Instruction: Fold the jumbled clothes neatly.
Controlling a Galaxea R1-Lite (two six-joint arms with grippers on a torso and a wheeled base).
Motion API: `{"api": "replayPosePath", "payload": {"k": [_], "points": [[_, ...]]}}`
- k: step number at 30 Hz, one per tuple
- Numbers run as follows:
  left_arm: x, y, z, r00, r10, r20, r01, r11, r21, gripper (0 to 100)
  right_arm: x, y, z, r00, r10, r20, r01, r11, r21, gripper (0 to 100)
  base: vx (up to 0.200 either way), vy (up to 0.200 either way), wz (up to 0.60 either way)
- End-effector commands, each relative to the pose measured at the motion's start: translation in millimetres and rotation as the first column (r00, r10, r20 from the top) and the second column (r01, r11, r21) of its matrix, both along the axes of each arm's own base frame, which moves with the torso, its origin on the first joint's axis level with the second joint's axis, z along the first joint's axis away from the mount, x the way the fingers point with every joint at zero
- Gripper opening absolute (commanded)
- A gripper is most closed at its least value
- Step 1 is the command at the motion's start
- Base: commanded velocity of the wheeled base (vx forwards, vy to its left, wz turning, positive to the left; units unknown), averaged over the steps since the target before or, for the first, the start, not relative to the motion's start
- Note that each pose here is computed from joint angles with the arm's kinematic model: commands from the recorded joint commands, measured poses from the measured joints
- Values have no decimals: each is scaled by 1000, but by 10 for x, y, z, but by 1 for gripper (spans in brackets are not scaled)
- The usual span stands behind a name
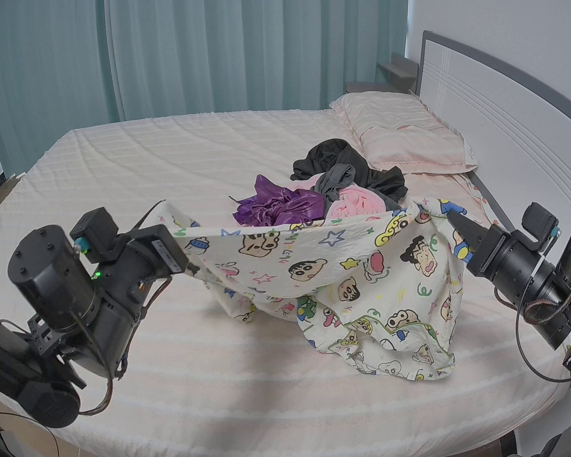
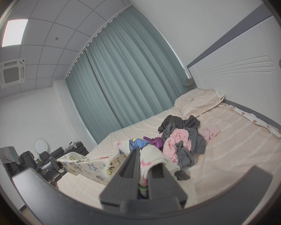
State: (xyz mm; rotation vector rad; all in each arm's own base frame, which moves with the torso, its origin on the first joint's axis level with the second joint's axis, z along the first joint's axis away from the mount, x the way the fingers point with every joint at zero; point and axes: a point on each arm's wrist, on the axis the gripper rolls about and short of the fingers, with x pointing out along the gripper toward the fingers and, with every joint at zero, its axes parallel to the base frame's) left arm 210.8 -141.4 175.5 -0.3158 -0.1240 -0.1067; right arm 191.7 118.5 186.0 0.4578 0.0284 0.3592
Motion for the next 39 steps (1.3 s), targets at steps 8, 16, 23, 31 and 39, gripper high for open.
{"api": "replayPosePath", "payload": {"k": [8, 16, 23, 31, 39], "points": [[-336, 234, -464, 983, -19, -184, 22, 1000, 14, 0, -107, -48, -452, 986, 17, -167, -13, 1000, 23, 0, 0, 0, 0], [-341, 218, -525, 977, -25, -210, 29, 999, 14, 0, -81, -74, -492, 985, 2, -172, 2, 1000, 24, 0, 0, 0, 0], [-391, 147, -597, 970, -53, -238, 63, 997, 35, 0, -130, -31, -588, 981, 16, -193, -16, 1000, 2, 0, 0, 0, 0], [-387, 143, -616, 968, -53, -246, 60, 998, 24, 0, -166, -45, -591, 986, 8, -169, -6, 1000, 15, 0, -75, 0, 0], [-390, 146, -615, 968, -51, -246, 59, 998, 24, 0, -172, -49, -588, 986, 9, -168, -6, 1000, 15, 0, -200, 0, 0]]}}
